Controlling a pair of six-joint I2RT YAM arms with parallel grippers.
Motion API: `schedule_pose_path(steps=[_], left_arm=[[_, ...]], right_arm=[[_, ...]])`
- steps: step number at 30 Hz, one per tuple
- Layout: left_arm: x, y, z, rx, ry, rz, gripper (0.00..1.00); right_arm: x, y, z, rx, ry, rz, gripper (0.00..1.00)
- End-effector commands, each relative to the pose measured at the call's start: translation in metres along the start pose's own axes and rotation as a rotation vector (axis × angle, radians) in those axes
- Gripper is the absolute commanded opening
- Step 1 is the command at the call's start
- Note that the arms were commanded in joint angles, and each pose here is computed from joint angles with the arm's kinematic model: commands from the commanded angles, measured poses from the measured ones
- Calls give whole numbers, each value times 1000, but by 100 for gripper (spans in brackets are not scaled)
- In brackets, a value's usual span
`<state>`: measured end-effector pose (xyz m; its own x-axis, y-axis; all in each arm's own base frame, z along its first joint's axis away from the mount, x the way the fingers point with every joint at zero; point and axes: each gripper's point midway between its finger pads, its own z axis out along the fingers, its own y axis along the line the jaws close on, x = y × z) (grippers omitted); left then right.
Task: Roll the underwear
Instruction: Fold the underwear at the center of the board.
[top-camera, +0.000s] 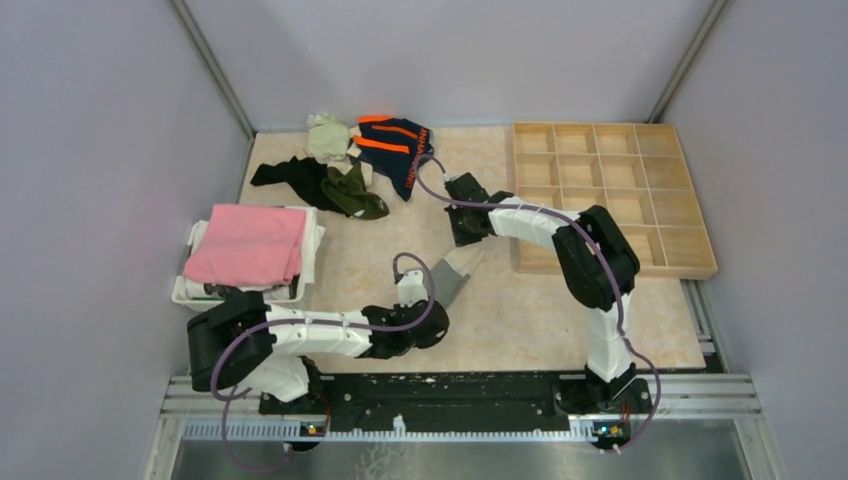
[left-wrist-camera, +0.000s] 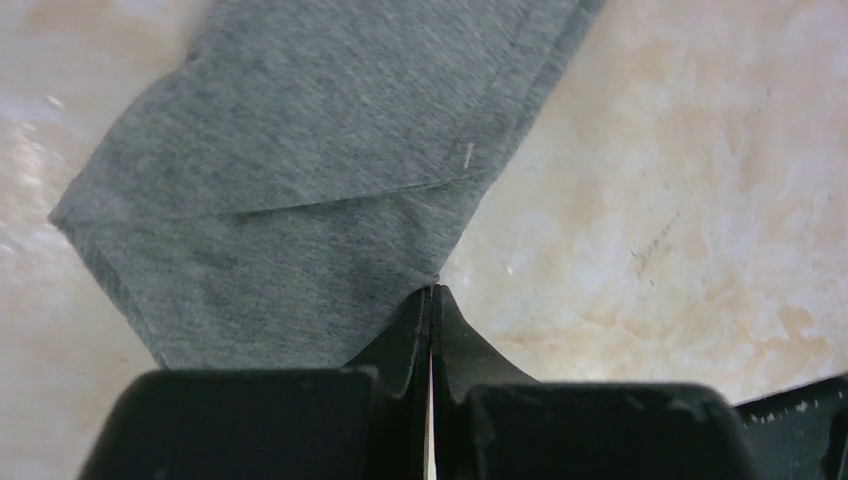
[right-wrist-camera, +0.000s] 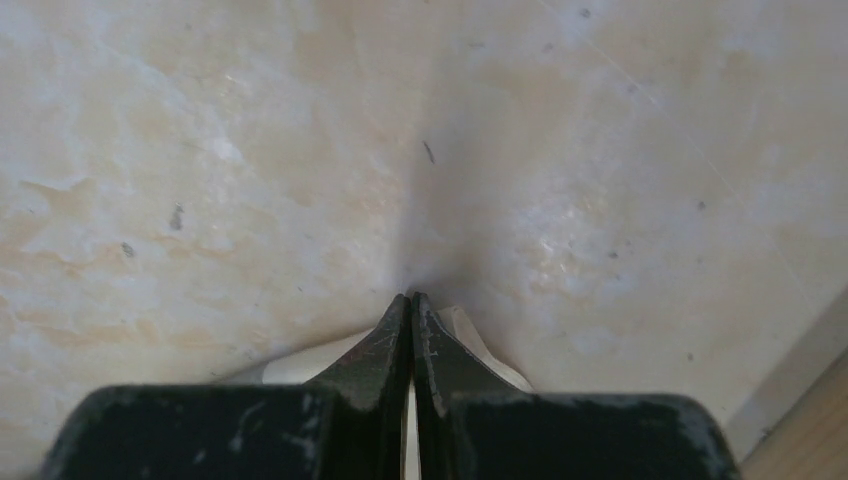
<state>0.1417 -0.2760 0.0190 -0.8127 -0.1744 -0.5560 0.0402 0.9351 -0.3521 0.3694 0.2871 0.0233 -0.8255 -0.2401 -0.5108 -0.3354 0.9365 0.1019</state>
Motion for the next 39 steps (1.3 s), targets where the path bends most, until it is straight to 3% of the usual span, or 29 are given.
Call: schedule_pose_path(steps=[1, 12, 18, 28, 32, 39], left_arm=[[5, 69, 4, -199, 55, 81, 0], [-57, 82, 18, -206, -30, 80, 0], [-88, 65, 39, -162, -70, 145, 0], [-128, 16, 78, -62, -127, 291, 0], [-151, 11, 83, -48, -167, 293, 0], [-171, 20, 60, -60, -217, 273, 0]], right_arm=[[46, -33, -6, 110, 106, 3, 0], [91, -42, -40, 88, 135, 48, 0], [133, -32, -61, 0, 171, 63, 0], [185, 55, -97, -241, 146, 47, 0], [189, 64, -113, -266, 99, 107, 0], [164, 19, -133, -100, -92, 167, 3]])
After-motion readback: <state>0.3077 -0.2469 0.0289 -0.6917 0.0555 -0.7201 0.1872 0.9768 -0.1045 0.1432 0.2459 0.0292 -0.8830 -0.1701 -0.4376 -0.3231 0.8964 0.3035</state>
